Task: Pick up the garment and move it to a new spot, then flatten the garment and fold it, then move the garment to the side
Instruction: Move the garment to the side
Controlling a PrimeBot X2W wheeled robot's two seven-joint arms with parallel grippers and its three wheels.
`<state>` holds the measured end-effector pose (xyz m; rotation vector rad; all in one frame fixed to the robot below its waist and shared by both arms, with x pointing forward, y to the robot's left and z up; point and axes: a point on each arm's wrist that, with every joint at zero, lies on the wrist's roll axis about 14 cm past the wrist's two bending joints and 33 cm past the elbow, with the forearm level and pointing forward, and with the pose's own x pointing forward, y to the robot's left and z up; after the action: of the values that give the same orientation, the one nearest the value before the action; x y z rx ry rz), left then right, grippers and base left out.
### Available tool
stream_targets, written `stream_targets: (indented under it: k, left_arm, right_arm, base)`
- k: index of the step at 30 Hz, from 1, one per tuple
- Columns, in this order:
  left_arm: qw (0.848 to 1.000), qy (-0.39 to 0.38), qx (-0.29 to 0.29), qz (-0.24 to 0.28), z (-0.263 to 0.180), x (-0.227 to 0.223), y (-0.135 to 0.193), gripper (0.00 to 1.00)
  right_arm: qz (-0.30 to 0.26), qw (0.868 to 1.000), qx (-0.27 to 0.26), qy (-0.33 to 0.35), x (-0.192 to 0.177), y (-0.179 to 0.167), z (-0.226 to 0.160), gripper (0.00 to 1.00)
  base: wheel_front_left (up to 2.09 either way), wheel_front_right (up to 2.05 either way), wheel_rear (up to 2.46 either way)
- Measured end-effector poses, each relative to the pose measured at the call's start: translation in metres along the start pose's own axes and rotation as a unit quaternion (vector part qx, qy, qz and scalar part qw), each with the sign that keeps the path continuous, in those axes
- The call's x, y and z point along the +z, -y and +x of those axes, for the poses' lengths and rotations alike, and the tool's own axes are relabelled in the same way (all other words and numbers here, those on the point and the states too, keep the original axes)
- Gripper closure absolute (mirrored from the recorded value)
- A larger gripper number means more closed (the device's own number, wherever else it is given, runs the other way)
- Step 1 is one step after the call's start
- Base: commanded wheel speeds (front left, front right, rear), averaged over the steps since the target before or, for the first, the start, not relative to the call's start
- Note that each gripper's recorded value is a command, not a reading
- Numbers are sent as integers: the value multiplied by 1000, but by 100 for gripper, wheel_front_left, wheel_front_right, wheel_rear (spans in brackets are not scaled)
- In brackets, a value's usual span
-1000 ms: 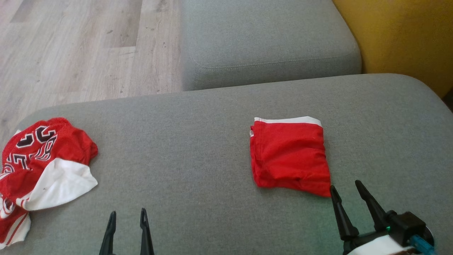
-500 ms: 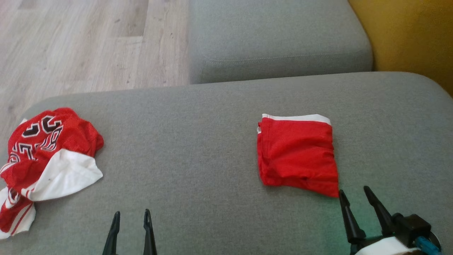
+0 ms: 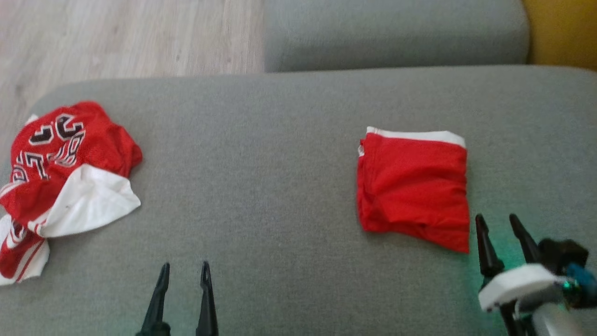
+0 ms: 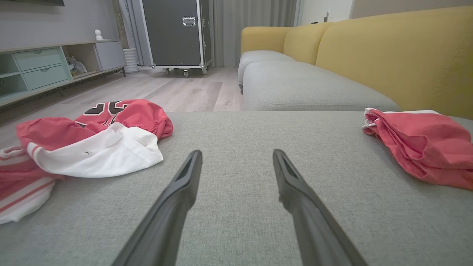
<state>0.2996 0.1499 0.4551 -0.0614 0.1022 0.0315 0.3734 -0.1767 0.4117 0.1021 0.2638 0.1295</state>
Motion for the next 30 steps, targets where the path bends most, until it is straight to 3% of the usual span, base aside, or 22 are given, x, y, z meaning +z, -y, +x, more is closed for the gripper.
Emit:
stream_targets:
  k: [7,11,12,13,21,30]
  left_arm:
    - [1000,-1,-9,0,19,1,5,0]
    - [1000,4,-5,4,24,5,3,0]
    - [1000,6,-3,4,25,6,2,0]
    - [1000,7,-2,4,26,7,1,0]
    - [1000,22,-3,11,38,17,5,0]
    - [999,16,-46,11,73,10,28,0]
  right_arm:
    - [12,998,-2,-61,-11,7,42,0]
    - [17,991,14,-134,-39,-3,50,0]
    - [23,990,18,-141,-43,-7,51,19]
    - [24,989,23,-143,-43,-9,54,100]
    - [-12,990,21,-136,-36,9,66,100]
    - [-110,981,-86,-137,-3,136,58,100]
  base:
    - [0,0,0]
    - [0,0,0]
    - [0,0,0]
    - [0,0,0]
    - [0,0,0]
    - [0,0,0]
